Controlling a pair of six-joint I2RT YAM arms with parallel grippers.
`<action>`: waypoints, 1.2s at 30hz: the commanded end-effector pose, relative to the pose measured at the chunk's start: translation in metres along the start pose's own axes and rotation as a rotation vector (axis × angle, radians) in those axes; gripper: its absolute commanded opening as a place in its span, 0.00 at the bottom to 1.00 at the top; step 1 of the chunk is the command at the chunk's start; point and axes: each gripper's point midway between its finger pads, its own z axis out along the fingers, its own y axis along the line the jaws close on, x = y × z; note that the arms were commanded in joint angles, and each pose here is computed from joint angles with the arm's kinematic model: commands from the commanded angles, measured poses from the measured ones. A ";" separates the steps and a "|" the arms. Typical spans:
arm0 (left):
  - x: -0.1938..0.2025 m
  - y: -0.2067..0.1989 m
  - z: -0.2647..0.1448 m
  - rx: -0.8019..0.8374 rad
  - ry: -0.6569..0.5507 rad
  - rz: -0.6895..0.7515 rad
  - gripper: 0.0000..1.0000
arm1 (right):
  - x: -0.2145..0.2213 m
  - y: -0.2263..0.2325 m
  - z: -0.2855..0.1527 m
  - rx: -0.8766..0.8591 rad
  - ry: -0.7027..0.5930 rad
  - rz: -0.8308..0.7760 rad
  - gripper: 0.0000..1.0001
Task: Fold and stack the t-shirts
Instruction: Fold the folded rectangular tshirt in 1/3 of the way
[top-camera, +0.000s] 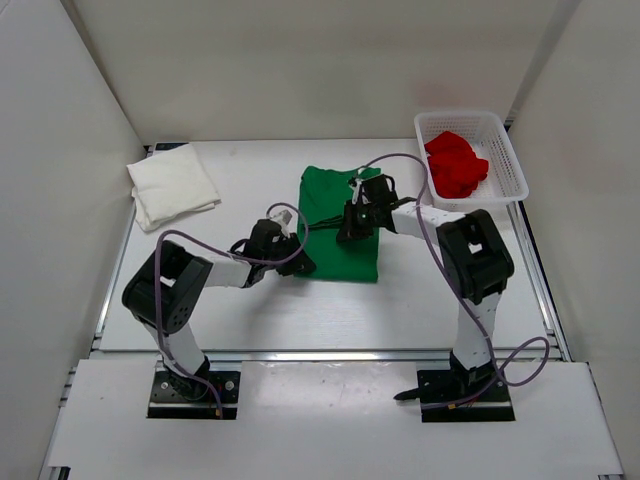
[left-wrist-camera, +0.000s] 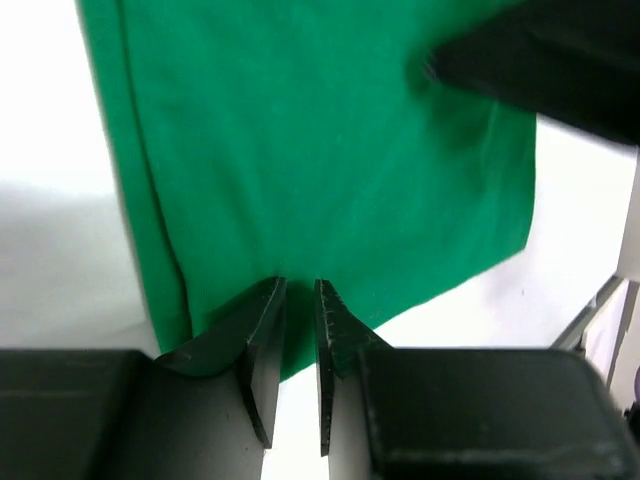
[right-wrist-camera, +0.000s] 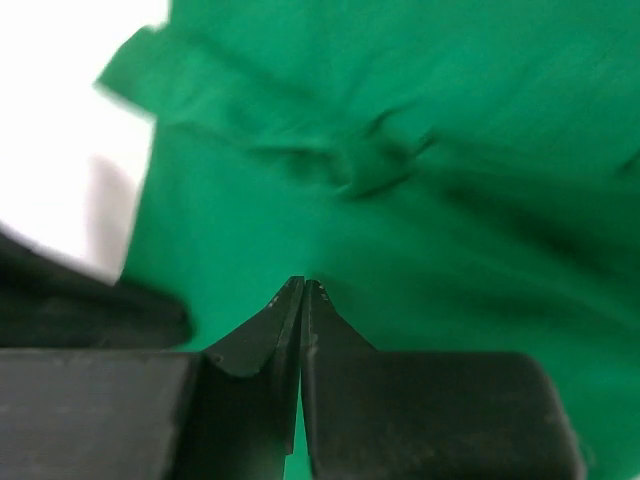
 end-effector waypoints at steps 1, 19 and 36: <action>0.016 -0.010 -0.012 0.032 0.003 0.020 0.29 | -0.019 -0.002 0.006 0.012 -0.024 -0.033 0.00; 0.019 -0.014 -0.065 0.012 -0.095 0.079 0.38 | -0.039 0.003 -0.074 -0.083 -0.255 0.102 0.00; 0.039 0.027 -0.062 -0.049 -0.069 -0.010 0.67 | 0.081 -0.045 -0.089 -0.061 -0.199 0.232 0.04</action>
